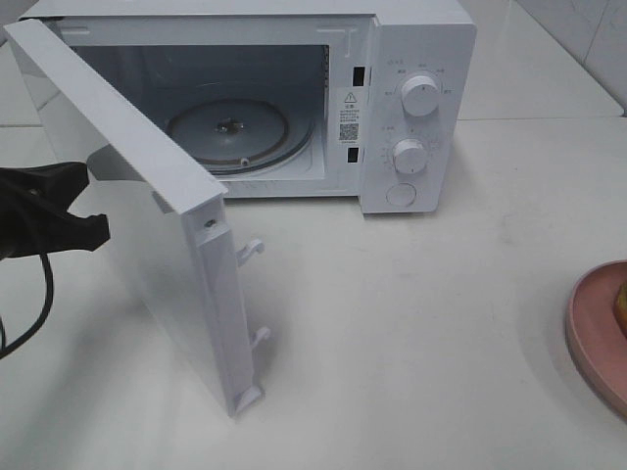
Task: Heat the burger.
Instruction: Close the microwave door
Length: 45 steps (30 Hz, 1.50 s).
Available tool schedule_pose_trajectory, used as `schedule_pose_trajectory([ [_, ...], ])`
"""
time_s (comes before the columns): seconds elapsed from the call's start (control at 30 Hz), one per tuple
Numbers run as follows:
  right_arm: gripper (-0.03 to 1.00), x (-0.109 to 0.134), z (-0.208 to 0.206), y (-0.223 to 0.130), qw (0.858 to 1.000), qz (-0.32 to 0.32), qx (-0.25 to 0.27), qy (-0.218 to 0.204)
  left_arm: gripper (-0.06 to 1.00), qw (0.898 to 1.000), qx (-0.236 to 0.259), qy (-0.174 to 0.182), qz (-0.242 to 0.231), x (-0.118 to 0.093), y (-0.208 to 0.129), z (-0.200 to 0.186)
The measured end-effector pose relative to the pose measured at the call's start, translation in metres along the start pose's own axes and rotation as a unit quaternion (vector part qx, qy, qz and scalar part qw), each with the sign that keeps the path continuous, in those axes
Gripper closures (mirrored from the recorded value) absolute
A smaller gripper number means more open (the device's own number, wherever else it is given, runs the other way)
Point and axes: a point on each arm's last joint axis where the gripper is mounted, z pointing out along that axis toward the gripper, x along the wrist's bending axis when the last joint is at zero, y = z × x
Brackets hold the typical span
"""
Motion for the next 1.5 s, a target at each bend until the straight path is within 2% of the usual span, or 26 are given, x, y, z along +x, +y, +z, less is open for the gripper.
schedule_pose_trajectory([
  [0.17, 0.23, 0.000, 0.000, 0.000, 1.000, 0.000, 0.000, 0.000, 0.94, 1.000, -0.006, -0.009, 0.005, -0.014, 0.004, 0.008],
  [0.23, 0.23, 0.000, 0.000, 0.000, 1.000, 0.000, 0.000, 0.000, 0.94, 1.000, -0.010, -0.014, 0.006, -0.028, 0.009, 0.019],
  [0.33, 0.23, 0.000, 0.000, 0.000, 1.000, 0.000, 0.000, 0.000, 0.94, 1.000, -0.012, -0.014, 0.003, -0.031, 0.010, 0.022],
  [0.4, 0.23, 0.000, 0.000, 0.000, 1.000, 0.000, 0.000, 0.000, 0.94, 1.000, -0.004, -0.019, 0.002, -0.045, 0.013, 0.036],
  [0.5, 0.23, 0.000, 0.000, 0.000, 1.000, 0.000, 0.000, 0.000, 0.94, 1.000, -0.002, -0.021, 0.002, -0.049, 0.014, 0.039],
  [0.57, 0.23, 0.000, 0.000, 0.000, 1.000, 0.000, 0.000, 0.000, 0.94, 1.000, -0.001, -0.025, 0.003, -0.064, 0.019, 0.053],
  [0.67, 0.23, 0.000, 0.000, 0.000, 1.000, 0.000, 0.000, 0.000, 0.94, 1.000, 0.000, -0.026, 0.002, -0.068, 0.020, 0.057],
  [0.73, 0.23, 0.000, 0.000, 0.000, 1.000, 0.000, 0.000, 0.000, 0.94, 1.000, 0.002, -0.026, -0.004, -0.078, 0.024, 0.071],
  [0.93, 0.23, 0.000, 0.000, 0.000, 1.000, 0.000, 0.000, 0.000, 0.94, 1.000, 0.007, -0.023, -0.015, -0.086, 0.031, 0.092],
  [1.13, 0.23, 0.000, 0.000, 0.000, 1.000, 0.000, 0.000, 0.000, 0.94, 0.999, 0.012, -0.003, -0.041, -0.092, 0.037, 0.115],
  [1.3, 0.23, 0.000, 0.000, 0.000, 1.000, 0.000, 0.000, 0.000, 0.94, 0.999, 0.022, 0.004, -0.039, -0.098, 0.038, 0.130],
  [1.5, 0.23, 0.000, 0.000, 0.000, 1.000, 0.000, 0.000, 0.000, 0.94, 0.998, 0.055, -0.006, -0.023, -0.117, 0.033, 0.147],
])
